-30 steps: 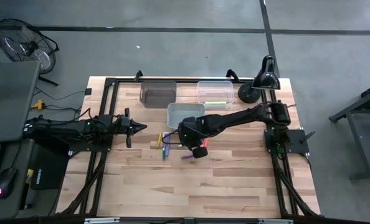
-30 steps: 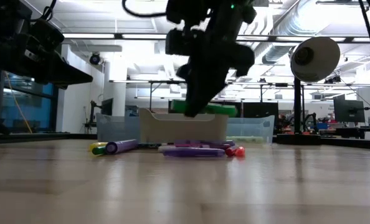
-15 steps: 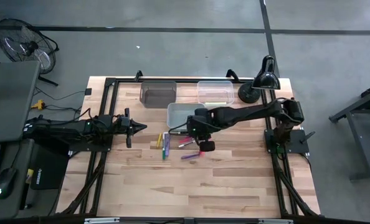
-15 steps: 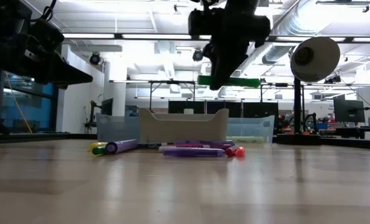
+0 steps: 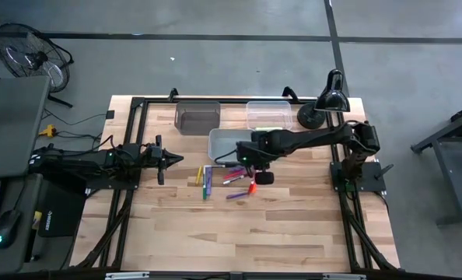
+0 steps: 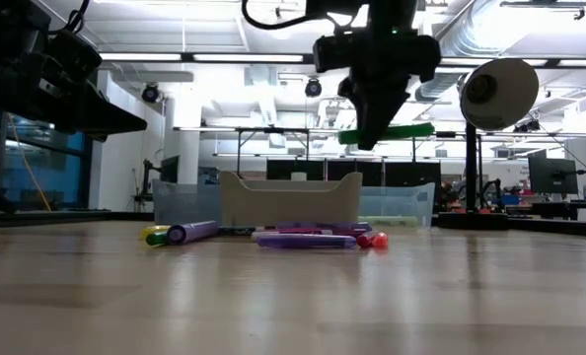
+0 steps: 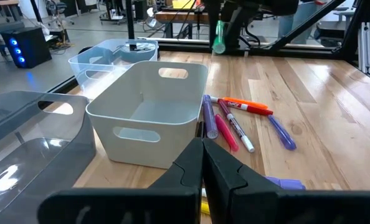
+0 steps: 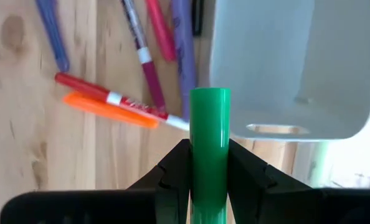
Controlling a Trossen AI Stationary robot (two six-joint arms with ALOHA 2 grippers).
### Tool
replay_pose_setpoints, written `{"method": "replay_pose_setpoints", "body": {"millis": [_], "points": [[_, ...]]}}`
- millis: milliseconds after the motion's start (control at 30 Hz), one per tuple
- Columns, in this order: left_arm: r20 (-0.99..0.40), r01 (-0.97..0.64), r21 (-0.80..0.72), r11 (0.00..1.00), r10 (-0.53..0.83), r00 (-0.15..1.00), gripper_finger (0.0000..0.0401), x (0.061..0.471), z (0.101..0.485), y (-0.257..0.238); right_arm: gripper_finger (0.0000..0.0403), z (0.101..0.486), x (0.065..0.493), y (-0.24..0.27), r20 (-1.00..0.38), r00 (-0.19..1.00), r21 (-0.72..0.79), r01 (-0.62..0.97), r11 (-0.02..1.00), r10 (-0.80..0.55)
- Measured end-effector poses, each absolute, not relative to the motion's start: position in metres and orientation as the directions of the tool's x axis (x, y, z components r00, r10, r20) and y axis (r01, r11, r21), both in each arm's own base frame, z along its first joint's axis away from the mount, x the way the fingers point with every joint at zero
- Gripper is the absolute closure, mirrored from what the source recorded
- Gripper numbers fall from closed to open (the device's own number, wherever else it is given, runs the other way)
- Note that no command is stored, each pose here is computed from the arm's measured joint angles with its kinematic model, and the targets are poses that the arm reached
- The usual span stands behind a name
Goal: Pick & Place Markers
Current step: Put the green highlighter into the transparent bin
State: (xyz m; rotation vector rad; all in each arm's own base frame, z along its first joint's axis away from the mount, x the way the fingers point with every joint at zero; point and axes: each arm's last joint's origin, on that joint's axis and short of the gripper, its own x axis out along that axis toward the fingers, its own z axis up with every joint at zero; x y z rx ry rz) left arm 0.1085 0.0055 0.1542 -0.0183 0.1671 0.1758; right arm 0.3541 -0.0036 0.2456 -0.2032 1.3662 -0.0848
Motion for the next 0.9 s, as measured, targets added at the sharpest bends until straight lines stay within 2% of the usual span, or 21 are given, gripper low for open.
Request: {"method": "replay_pose_setpoints", "body": {"millis": [433,600,900], "points": [[-0.167,-0.176,-0.004,0.984,0.173,0.971,0.0400,0.108,0.154,0.005,0.0330,0.244,0.344,-0.009,-0.975,0.101,-0.203,-0.021,0.979,-0.200],[-0.167,-0.176,-0.003,0.984,0.173,0.971,0.0400,0.108,0.154,0.006,0.0330,0.225,0.328,-0.023,-0.977,0.048,-0.209,0.009,0.978,-0.209],[-0.167,-0.176,-0.004,0.984,0.173,0.971,0.0400,0.108,0.154,0.005,0.0330,0.207,0.289,-0.051,-0.954,0.155,-0.246,0.090,0.965,-0.258]]}}
